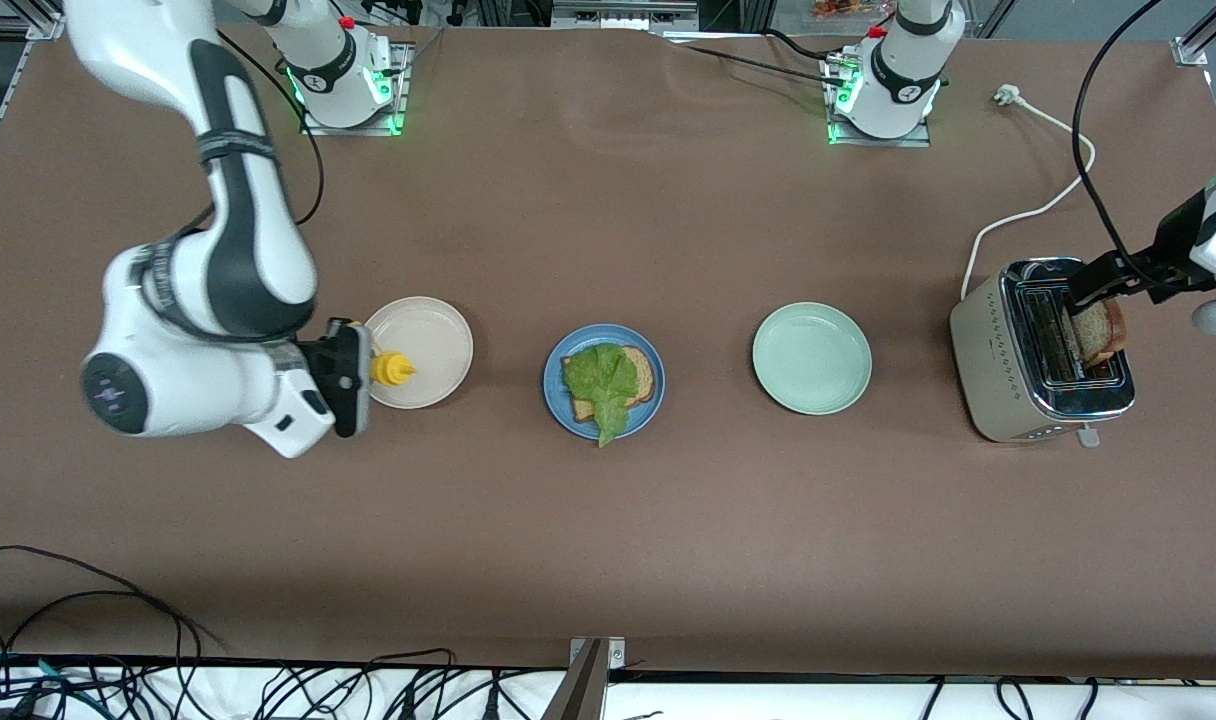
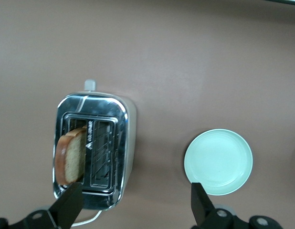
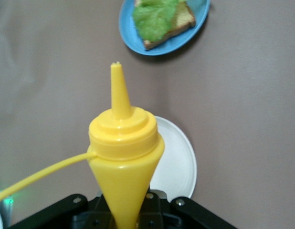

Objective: Make sandwich in blue plate with both arms
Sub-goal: 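Carry the yellow bottle back beside the beige plate with the right gripper, then set down the bottle with the right gripper while the left gripper grasps toaster bread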

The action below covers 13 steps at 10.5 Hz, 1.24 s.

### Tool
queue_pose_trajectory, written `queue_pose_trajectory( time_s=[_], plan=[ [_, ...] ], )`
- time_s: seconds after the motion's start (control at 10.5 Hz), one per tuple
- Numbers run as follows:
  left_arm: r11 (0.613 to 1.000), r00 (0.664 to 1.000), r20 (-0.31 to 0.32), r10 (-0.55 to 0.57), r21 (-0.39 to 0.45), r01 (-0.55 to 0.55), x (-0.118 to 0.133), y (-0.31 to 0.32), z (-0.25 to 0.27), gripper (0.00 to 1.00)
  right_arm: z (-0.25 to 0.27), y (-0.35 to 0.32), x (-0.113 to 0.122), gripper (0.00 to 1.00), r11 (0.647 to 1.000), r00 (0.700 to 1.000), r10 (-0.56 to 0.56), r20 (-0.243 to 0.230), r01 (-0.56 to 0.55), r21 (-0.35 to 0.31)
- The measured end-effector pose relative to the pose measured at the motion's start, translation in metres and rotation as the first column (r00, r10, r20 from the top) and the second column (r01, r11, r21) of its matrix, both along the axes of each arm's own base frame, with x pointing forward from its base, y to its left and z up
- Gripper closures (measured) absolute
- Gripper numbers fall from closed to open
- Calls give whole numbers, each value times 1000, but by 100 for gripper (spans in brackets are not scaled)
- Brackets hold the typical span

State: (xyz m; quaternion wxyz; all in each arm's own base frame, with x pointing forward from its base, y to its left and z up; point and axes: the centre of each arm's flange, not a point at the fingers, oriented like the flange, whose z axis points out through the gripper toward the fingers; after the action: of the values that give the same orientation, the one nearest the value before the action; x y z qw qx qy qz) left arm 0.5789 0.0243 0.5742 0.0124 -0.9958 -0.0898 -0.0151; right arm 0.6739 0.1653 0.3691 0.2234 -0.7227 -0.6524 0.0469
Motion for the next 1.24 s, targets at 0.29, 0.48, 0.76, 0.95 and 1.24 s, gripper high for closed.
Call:
queue_pose_trajectory(
  time_s=[0.29,0.48,0.76,0.95,1.24],
  plan=[
    [999,1000,-6,21,35,-21,-16,17,2,0,5,-77,-6,92,976,992,99,-77,-82,203],
    [997,1000,-28,-11,80,13,-20,22,-6,0,-7,-137,-13,92,926,983,173,-52,-145,350],
    [996,993,-112,-41,73,49,-21,47,-50,0,-52,-191,-32,92,810,970,243,25,-216,546],
    [996,989,-141,-52,65,62,-17,72,-87,0,-92,-216,-45,92,743,961,270,61,-248,622],
    [994,973,-210,-92,40,102,-13,105,-135,0,-154,-242,-60,91,636,954,278,111,-270,723]
  ],
)
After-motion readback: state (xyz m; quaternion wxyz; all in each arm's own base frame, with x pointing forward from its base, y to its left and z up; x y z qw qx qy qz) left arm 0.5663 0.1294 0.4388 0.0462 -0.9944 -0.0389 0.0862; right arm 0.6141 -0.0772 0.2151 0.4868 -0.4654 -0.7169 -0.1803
